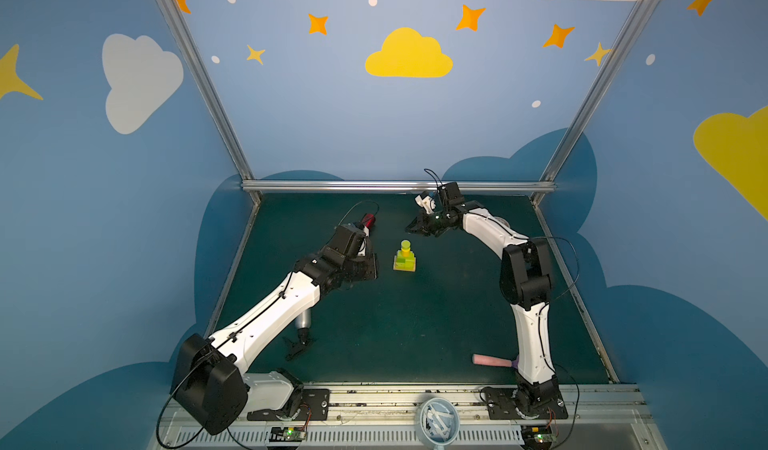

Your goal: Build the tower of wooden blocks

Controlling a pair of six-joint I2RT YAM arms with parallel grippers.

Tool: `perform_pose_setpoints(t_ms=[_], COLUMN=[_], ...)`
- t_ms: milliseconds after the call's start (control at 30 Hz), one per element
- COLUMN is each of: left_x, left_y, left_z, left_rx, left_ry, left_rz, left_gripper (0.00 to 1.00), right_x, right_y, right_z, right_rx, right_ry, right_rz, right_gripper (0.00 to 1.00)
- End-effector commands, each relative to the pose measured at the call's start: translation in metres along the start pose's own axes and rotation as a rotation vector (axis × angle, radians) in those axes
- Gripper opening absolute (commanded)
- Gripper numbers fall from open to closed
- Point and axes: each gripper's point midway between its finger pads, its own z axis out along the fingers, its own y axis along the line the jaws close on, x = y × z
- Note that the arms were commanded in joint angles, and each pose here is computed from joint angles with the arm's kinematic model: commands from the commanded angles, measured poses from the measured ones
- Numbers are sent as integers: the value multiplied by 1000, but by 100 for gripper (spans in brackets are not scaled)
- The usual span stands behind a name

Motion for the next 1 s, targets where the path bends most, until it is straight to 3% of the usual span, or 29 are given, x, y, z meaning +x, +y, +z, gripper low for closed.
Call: perform_pose_setpoints(t_ms=[0, 967], left_x=[-7, -5], left_y=[0, 4], left_z=[-4, 5], left_rx=[8, 10], left_ry=[-37, -17], left_rz=[-13, -40], left_gripper=[13, 13], right_x=[4, 22], right_y=[-3, -8], right_z=[4, 18], right_rx=[4, -6], right_ry=[25, 74], right_rz=[-5, 6], right_gripper=[0, 0])
